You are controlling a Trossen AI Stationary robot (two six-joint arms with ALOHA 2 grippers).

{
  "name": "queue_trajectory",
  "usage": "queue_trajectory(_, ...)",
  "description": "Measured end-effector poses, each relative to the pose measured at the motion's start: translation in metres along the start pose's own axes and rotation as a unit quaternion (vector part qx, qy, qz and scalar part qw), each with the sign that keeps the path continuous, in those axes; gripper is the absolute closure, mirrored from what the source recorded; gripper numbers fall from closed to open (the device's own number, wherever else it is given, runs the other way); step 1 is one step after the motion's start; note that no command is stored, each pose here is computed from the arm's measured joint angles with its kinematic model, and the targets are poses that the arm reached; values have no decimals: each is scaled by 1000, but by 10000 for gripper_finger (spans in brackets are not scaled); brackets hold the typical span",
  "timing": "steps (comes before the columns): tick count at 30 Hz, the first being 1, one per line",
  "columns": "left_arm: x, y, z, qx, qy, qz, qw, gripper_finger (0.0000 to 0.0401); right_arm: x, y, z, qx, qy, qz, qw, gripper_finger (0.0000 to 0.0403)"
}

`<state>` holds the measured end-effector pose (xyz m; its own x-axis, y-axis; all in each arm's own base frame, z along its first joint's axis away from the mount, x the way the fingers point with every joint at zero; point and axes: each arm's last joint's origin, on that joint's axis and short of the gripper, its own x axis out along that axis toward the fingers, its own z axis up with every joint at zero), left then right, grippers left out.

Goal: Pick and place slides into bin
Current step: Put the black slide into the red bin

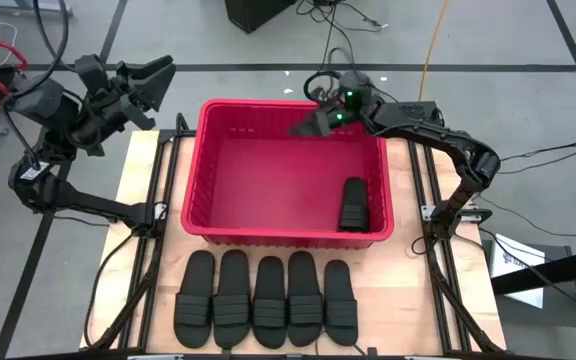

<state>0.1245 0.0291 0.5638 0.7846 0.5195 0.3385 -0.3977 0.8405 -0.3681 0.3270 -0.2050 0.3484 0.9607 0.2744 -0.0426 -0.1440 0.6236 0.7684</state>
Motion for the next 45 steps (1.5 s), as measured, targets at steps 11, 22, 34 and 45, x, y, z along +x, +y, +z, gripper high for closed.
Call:
queue_trajectory(11, 1, 0, 0, -16, -5, 11, 1000, 201, -13, 60, 24, -70, -87, 218, 969, 202)
queue_trajectory(22, 1, 1, 1, -16, -11, 25, 1000, 201, -23, 117, 13, -167, -98, 276, 941, 202)
queue_trajectory(34, 3, 1, -1, 15, -9, 36, 999, 201, -42, 181, -12, -259, -141, 184, 938, 202)
queue_trajectory(45, 0, 2, 3, 44, -21, 36, 998, 201, -47, 202, -45, -267, -184, -21, 946, 202)
